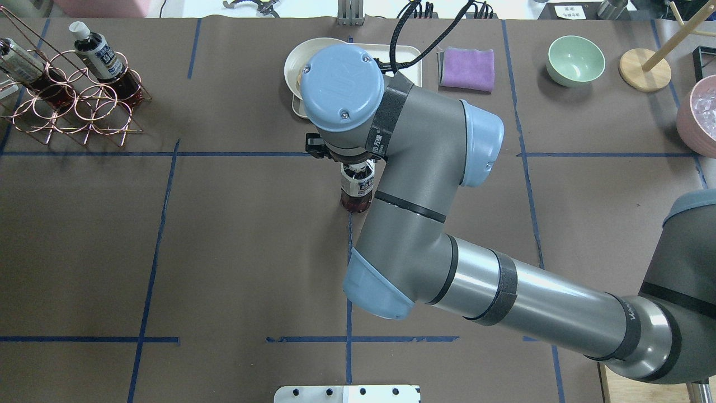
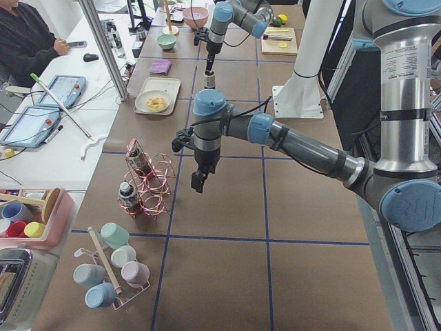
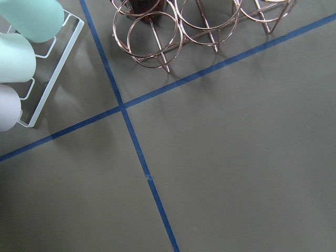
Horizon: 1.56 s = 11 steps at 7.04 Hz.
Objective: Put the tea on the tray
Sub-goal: 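Lower the right gripper and close it around the tea bottle, then lift the bottle with the right gripper and carry it onto the cream tray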
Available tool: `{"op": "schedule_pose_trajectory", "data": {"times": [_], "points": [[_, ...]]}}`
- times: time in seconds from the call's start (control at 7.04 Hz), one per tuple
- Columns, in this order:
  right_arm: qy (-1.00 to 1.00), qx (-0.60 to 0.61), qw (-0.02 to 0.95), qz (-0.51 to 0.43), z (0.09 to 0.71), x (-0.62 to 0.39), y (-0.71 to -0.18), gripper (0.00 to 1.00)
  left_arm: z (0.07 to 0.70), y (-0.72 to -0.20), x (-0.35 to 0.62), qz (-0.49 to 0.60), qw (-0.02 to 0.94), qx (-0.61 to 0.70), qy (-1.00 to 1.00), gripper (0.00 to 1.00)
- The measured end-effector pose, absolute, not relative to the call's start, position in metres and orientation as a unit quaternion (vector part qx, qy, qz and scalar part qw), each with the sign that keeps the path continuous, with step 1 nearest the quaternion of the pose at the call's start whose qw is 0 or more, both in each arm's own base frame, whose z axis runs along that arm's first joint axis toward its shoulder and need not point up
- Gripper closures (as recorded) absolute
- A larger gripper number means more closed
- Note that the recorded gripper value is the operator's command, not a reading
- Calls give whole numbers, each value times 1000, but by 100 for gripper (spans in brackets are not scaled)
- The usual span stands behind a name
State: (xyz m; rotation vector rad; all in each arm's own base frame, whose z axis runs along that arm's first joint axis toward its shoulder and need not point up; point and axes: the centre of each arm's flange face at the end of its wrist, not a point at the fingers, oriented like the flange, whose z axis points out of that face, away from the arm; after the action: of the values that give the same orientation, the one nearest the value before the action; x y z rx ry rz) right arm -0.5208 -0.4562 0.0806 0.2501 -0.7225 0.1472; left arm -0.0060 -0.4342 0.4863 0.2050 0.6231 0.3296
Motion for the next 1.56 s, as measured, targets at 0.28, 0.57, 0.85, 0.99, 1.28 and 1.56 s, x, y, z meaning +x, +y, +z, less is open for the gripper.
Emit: {"op": "schedule_pose_trajectory", "data": {"times": [0.28,0.57,0.85,0.99,1.28,1.56], "points": [[-352,119,925,76,81,-521,-456,87,486,-434,-6,161,933,100,305,0],[-353,117,925,76,81,-520,-455,100,486,-434,-6,160,933,100,306,0],[-365,114,921,77,72,-504,-462,100,484,-435,-6,158,933,101,306,0],[-373,113,917,83,63,-486,-475,100,483,-435,-6,157,933,102,306,0],[-368,133,916,85,56,-444,-518,100,482,-435,-7,157,933,103,306,0],[-350,140,923,80,51,-413,-592,100,480,-434,-9,155,933,106,306,0]]}}
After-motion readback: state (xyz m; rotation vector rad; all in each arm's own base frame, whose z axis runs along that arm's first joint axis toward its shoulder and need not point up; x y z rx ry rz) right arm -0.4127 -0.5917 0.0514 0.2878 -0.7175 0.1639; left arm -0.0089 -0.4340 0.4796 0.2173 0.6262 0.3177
